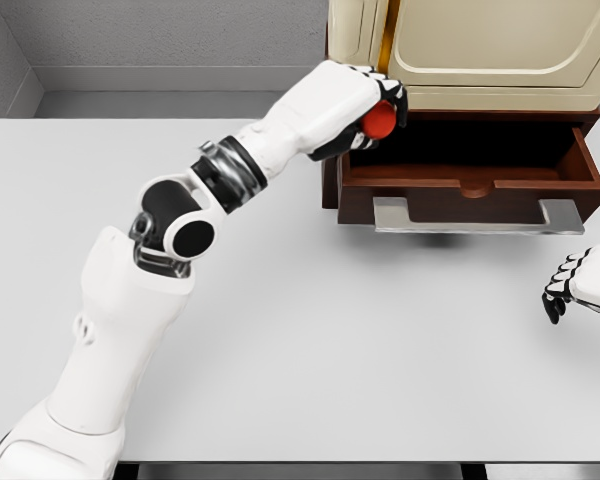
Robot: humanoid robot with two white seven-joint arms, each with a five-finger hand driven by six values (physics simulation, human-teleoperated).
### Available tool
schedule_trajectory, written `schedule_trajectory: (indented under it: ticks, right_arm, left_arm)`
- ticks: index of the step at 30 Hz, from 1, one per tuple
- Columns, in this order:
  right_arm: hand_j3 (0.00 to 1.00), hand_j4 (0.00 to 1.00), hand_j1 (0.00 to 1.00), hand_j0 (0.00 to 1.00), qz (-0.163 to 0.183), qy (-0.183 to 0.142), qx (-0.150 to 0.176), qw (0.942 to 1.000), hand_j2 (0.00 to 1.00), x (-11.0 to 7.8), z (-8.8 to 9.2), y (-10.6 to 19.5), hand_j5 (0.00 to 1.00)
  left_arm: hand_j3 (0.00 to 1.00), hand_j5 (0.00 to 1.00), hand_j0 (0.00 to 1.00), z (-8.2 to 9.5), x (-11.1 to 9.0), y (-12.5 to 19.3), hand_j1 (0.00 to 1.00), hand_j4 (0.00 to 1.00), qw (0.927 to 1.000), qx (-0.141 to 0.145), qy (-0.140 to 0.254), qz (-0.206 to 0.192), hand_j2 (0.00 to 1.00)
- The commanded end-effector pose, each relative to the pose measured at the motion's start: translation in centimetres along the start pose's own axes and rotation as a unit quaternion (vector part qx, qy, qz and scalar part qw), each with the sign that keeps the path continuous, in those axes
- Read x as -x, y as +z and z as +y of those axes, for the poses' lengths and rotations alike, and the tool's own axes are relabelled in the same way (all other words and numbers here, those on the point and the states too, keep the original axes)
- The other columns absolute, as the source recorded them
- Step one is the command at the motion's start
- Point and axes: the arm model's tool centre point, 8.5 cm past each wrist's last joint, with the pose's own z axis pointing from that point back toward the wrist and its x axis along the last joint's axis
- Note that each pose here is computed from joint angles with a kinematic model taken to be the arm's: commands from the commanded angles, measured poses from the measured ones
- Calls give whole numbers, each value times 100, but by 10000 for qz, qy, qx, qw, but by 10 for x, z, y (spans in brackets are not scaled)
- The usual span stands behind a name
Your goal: Put the switch into the drawer with left arm, and close the drawer with right arm
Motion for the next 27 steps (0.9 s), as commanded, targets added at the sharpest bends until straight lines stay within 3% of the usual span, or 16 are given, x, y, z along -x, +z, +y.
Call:
schedule_trajectory:
  ticks: [1,12,17,20,27]
  right_arm:
    - [28,28,28,28,3,-16,13,10000,28,0,-1,0,28]
    - [29,29,29,29,3,-16,13,10000,29,0,-1,0,29]
    - [29,29,29,29,3,-16,13,10000,29,0,-1,0,29]
    - [29,29,29,29,12,-12,5,10000,29,1,-1,1,29]
    - [29,29,29,29,12,-12,5,10000,29,1,-1,1,29]
  left_arm:
    - [30,30,30,-8,3,-3,30,30,9999,114,-8,68,30]
    - [30,30,30,-22,1,-13,30,30,9985,428,-337,96,30]
    - [31,31,31,-23,-3,-15,31,31,9979,468,-443,59,31]
    - [38,38,38,-24,-7,-16,38,38,9978,481,-466,14,38]
    - [38,38,38,-24,-9,-18,38,38,9965,517,-651,20,38]
